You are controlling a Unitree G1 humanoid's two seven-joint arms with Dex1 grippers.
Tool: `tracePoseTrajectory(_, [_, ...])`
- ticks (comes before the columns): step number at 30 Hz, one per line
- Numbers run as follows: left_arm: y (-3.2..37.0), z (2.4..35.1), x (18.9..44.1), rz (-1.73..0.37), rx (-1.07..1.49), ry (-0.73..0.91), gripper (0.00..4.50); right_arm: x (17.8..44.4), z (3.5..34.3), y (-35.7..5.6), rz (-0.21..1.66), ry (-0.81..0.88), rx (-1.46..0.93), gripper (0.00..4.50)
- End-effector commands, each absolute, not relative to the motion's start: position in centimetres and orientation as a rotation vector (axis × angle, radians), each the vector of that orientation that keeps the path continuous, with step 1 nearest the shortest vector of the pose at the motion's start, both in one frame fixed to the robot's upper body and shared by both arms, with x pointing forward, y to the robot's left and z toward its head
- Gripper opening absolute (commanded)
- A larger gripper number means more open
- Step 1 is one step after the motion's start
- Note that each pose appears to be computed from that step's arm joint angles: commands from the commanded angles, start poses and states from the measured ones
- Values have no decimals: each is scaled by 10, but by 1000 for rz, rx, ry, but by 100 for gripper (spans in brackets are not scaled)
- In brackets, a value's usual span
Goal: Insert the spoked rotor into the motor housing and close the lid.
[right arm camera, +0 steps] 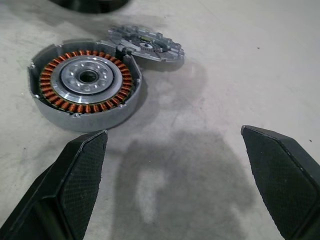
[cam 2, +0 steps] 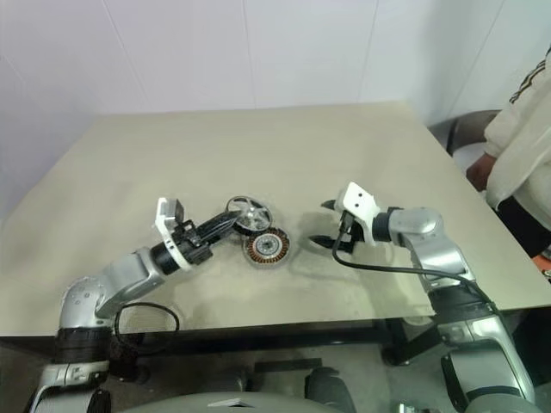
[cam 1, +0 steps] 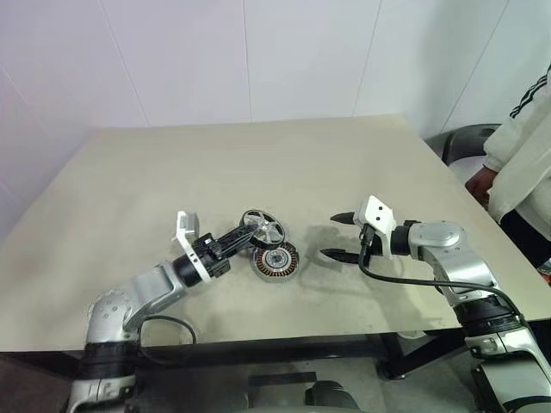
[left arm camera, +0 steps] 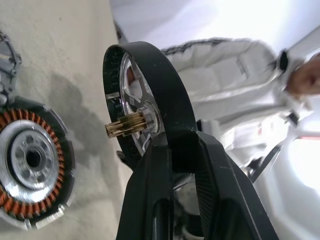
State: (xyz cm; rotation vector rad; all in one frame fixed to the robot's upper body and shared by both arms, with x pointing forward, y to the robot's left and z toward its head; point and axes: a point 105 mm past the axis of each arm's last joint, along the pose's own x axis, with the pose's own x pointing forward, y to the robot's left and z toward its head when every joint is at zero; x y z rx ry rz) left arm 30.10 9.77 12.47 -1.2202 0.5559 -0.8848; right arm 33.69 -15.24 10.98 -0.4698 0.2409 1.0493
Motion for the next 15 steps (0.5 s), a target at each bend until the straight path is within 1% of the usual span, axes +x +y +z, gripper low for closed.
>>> tracePoseTrajectory(1, [96, 119, 309, -901, -1217, 569, 31, 342, 128, -154, 1023, 176, -493, 450])
tracePoseTrajectory(5, [94, 108, 316, -889, -1213, 604, 31, 341, 128, -156, 1013, 181, -488, 450])
tracePoseTrajectory(9, [86, 101, 310, -925, -1191, 663, 31, 341, 128, -156, 1011, 181, -487, 450])
tracePoseTrajectory(15, [82, 98, 305, -956, -1194, 680, 31, 341, 128, -155, 1010, 181, -488, 450])
